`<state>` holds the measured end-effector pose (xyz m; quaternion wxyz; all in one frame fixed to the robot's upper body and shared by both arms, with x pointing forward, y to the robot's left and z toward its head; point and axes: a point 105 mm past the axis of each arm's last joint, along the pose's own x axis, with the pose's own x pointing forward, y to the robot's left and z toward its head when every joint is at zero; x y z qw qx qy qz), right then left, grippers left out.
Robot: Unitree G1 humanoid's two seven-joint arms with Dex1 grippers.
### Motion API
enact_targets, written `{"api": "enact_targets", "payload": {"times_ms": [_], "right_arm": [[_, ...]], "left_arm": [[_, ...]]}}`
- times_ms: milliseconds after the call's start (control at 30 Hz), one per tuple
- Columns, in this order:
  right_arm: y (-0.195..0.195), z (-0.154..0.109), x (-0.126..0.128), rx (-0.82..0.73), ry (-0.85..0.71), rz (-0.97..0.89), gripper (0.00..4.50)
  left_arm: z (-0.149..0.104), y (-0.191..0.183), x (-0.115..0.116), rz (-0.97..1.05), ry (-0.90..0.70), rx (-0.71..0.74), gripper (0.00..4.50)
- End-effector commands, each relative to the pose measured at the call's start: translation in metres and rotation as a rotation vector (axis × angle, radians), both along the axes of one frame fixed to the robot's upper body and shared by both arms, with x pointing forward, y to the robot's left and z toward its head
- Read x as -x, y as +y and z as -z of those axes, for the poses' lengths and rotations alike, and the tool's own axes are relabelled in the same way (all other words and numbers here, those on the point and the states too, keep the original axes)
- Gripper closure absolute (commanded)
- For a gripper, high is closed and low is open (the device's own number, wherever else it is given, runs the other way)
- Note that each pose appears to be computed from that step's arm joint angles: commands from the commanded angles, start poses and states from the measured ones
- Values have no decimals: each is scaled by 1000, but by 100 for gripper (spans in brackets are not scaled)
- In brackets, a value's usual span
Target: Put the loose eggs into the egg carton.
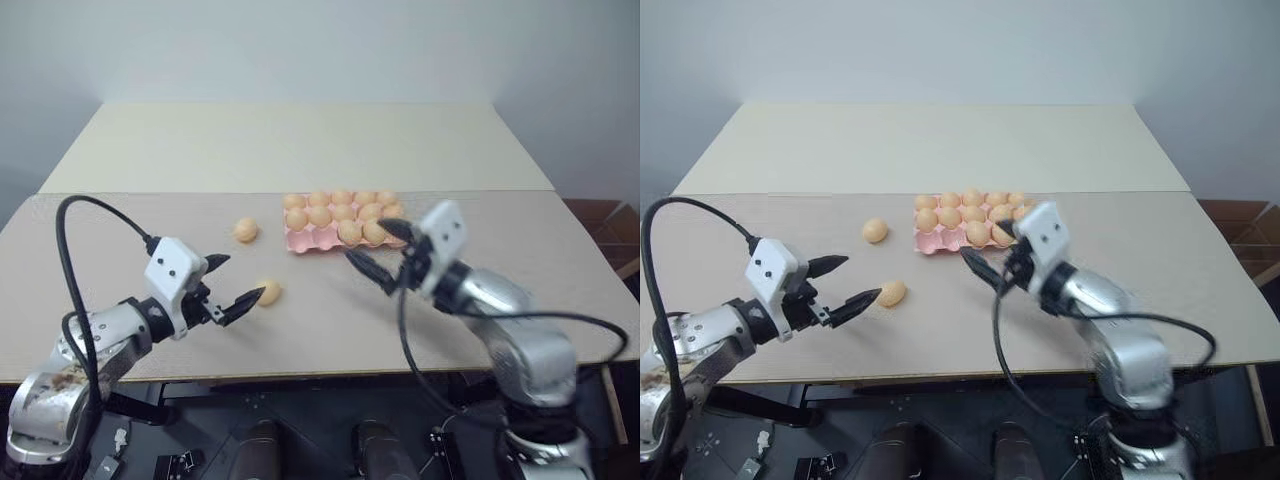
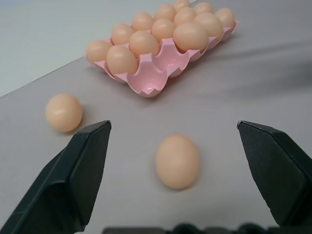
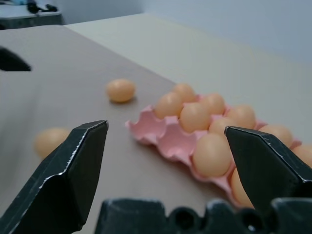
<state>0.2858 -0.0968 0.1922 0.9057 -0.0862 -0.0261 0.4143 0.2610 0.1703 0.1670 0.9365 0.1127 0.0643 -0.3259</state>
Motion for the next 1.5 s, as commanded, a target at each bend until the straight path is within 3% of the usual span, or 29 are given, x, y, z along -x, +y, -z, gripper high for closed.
{"api": "enact_targets", "payload": {"times_ms": [33, 267, 467, 733, 900, 1000, 1233, 1333, 1500], "right_arm": [[-2, -11, 31, 27, 4, -142, 3], [-1, 7, 68, 157, 103, -298, 3], [-1, 13, 66, 202, 88, -288, 3], [3, 14, 67, 228, 65, -311, 3], [6, 12, 67, 228, 53, -314, 3], [6, 11, 68, 229, 51, -307, 0], [5, 9, 69, 231, 46, -298, 0], [3, 8, 67, 230, 45, -289, 0], [1, 4, 62, 216, 33, -261, 0]], "left_arm": [[2, -5, 11, -14, 14, 7, 0], [31, -10, 7, -112, 113, -19, 0], [46, -22, -13, -179, 156, -22, 0], [47, -28, -40, -153, 178, -36, 0], [50, -29, -45, -107, 211, -47, 0], [49, -32, -48, -89, 212, -39, 59], [46, -40, -48, -42, 205, -47, 270], [35, -42, -52, -43, 154, -50, 295], [5, -63, -68, -8, 31, -21, 299]]}}
